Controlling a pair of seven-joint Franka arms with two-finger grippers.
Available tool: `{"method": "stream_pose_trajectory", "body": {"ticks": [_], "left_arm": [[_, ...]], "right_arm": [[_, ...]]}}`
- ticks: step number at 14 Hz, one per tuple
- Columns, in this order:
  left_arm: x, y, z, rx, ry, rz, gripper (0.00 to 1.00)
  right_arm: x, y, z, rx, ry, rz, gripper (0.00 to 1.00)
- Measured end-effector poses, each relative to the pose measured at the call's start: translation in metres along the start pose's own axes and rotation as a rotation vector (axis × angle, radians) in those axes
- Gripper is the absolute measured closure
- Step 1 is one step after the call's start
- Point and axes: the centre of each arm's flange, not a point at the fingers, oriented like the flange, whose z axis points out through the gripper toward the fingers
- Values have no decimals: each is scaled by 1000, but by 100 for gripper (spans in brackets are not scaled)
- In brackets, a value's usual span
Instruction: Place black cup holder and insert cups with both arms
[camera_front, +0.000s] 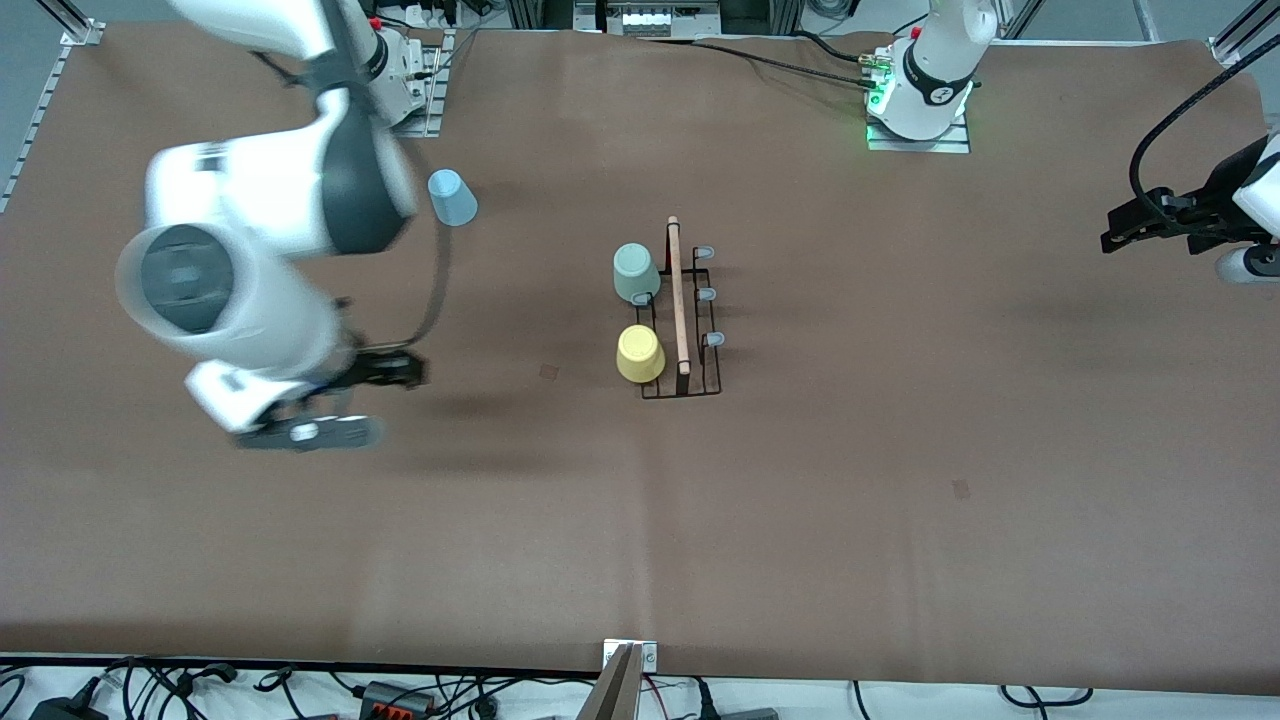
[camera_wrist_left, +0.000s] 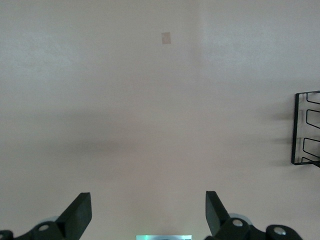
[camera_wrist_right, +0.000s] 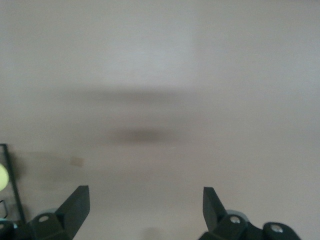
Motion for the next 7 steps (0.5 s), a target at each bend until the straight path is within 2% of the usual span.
{"method": "stream_pose_trajectory", "body": {"ticks": [5, 7], "left_arm": [[0, 0, 0, 0, 0, 0, 0], [0, 0, 0, 0, 0, 1, 0]], "right_arm": [[9, 134, -33, 108, 31, 155, 0], [-1, 198, -51, 102, 54, 210, 0]]}}
